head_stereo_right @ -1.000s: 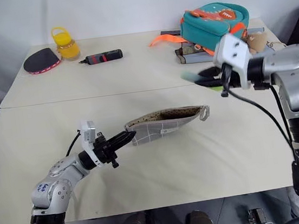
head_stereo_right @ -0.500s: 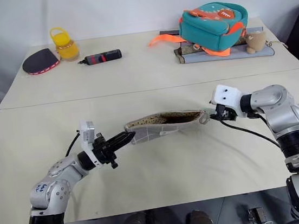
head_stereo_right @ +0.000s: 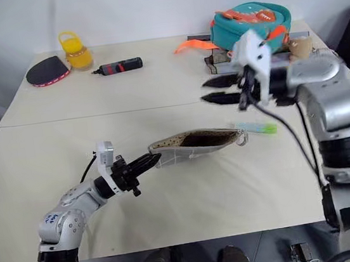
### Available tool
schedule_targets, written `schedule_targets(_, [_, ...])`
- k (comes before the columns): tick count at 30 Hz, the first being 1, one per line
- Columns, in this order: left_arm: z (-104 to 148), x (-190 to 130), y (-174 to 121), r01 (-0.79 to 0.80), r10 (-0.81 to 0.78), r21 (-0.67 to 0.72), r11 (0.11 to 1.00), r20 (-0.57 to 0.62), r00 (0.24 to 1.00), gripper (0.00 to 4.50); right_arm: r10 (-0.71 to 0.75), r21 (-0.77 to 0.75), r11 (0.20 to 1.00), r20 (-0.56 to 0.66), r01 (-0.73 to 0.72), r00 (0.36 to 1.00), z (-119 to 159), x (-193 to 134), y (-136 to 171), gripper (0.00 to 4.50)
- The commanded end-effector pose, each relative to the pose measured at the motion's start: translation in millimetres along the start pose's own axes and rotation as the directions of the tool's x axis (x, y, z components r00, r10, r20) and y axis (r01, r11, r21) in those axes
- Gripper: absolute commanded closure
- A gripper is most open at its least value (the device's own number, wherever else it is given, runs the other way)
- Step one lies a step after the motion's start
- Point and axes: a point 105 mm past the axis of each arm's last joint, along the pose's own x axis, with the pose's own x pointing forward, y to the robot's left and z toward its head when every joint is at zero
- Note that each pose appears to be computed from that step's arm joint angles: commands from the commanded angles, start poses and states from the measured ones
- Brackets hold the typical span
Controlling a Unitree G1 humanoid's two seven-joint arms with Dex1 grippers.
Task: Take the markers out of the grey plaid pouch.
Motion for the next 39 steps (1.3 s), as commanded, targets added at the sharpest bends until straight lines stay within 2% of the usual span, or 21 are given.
schedule_targets(1, [7, 3, -6, 0.019, -0.019, 0.018, 1.000, 0.016, 1.000, 4.50, 0.094, -0.021, 0.995, -0.020, -0.094, 0.995, 2, 10, 25, 4.32])
schedule_targets(3, [8, 3, -7, 0.021, -0.021, 0.012, 1.000, 0.015, 1.000, 4.50, 0.113, -0.016, 0.993, -0.058, -0.114, 0.992, -8, 13, 32, 4.44])
schedule_targets(5, [8, 2, -6, 0.017, -0.017, -0.001, 1.000, 0.014, 1.000, 4.50, 0.107, -0.068, 0.991, -0.160, -0.119, 0.981, -27, 14, 32, 4.44])
schedule_targets(14, [11, 9, -18, 0.065, -0.064, -0.042, 0.997, 0.019, 0.998, 4.50, 0.037, -0.255, 0.956, -0.377, -0.142, 0.926, -72, 10, 15, 4.44])
schedule_targets(17, [13, 11, -31, 0.135, -0.135, -0.091, 0.987, 0.007, 0.991, 4.50, 0.073, -0.229, 0.958, -0.381, -0.171, 0.922, -63, 1, 14, 4.44])
schedule_targets(21, [23, 10, -42, 0.207, -0.202, -0.203, 0.957, 0.044, 0.978, 4.50, 0.216, -0.117, 0.954, -0.364, -0.275, 0.906, -35, -17, 27, 4.44])
schedule_targets(24, [24, 8, -42, 0.229, -0.222, -0.263, 0.937, 0.056, 0.974, 4.50, 0.273, -0.092, 0.939, -0.388, -0.332, 0.880, -22, -25, 32, 4.44])
schedule_targets(27, [18, 8, -32, 0.187, -0.179, -0.286, 0.940, 0.056, 0.982, 4.50, 0.251, -0.118, 0.938, -0.414, -0.325, 0.875, -20, -20, 26, 4.44])
schedule_targets(28, [12, 8, -27, 0.158, -0.156, -0.267, 0.951, 0.027, 0.987, 4.50, 0.251, -0.120, 0.938, -0.412, -0.325, 0.876, -20, -17, 25, 4.44])
schedule_targets(29, [3, 8, -23, 0.118, -0.126, -0.177, 0.977, -0.038, 0.991, 4.50, 0.253, -0.124, 0.935, -0.428, -0.333, 0.868, -29, -12, 27, 4.44])
schedule_targets(31, [-12, 9, -21, 0.098, -0.109, -0.093, 0.991, -0.122, 0.987, 4.50, 0.251, -0.140, 0.926, -0.466, -0.351, 0.848, -47, -5, 31, 4.44])
schedule_targets(35, [-20, 9, -18, 0.085, -0.094, -0.081, 0.993, -0.106, 0.990, 4.50, 0.208, -0.188, 0.924, -0.483, -0.333, 0.851, -72, 19, 32, 4.44])
schedule_targets(39, [-20, 8, -11, 0.053, -0.058, -0.069, 0.996, -0.079, 0.995, 4.50, 0.201, -0.217, 0.920, -0.456, -0.328, 0.867, -75, 33, 33, 4.44])
